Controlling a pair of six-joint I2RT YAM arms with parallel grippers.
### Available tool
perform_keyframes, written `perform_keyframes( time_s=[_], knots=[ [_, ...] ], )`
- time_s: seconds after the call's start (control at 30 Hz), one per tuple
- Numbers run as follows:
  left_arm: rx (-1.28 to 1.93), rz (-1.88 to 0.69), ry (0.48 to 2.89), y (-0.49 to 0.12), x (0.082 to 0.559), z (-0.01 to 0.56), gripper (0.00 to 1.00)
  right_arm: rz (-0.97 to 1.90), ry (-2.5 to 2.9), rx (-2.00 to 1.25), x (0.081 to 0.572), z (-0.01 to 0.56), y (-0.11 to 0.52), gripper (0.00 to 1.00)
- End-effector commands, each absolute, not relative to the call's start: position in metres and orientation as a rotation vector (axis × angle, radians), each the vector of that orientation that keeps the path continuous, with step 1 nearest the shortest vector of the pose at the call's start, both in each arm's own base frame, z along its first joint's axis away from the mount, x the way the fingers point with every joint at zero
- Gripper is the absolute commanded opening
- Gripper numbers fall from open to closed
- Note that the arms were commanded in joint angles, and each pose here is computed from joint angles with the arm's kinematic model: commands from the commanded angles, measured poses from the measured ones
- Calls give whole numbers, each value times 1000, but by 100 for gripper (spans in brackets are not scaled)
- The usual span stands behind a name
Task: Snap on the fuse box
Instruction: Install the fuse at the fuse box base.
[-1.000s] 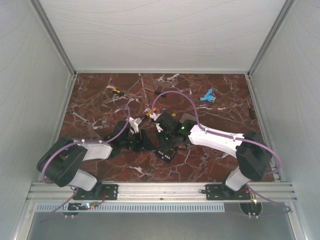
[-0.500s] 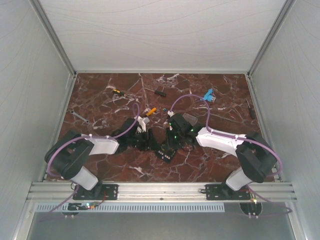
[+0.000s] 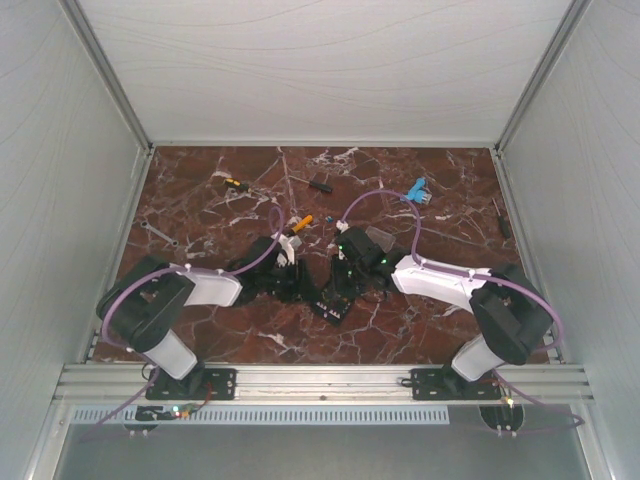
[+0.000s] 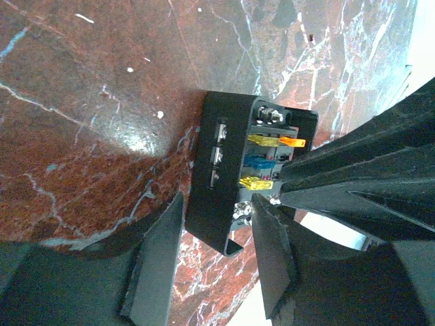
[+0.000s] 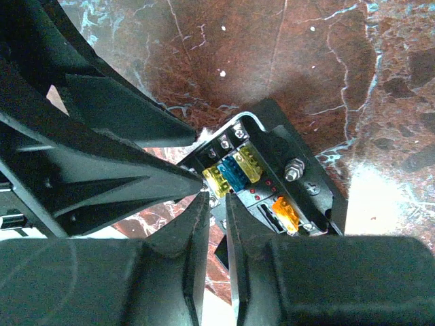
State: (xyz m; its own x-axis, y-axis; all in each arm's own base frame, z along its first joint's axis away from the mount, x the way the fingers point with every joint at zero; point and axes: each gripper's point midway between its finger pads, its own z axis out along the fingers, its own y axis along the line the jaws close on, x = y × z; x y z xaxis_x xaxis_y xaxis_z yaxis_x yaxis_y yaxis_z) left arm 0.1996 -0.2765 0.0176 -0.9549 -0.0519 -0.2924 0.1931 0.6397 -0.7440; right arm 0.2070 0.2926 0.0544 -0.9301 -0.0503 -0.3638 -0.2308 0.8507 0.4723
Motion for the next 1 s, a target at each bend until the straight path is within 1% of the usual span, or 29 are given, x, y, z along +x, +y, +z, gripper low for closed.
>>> perform_keyframes(
  time_s=[0.0,0.23,0.73,0.97],
  knots=[
    [142,-1227,2518,-287,215,26,44,749,2684,-171,211,51,293,12],
    [145,-1232,2509,-290,216,29,43,737,2694,-158,210,44,292,9],
    [149,-1224,2482,-292,222,38,43,745,2672,-109,216,48,289,8],
    [159,-1227,2490,-296,223,37,44,721,2702,-116,212,40,285,3]
  ],
)
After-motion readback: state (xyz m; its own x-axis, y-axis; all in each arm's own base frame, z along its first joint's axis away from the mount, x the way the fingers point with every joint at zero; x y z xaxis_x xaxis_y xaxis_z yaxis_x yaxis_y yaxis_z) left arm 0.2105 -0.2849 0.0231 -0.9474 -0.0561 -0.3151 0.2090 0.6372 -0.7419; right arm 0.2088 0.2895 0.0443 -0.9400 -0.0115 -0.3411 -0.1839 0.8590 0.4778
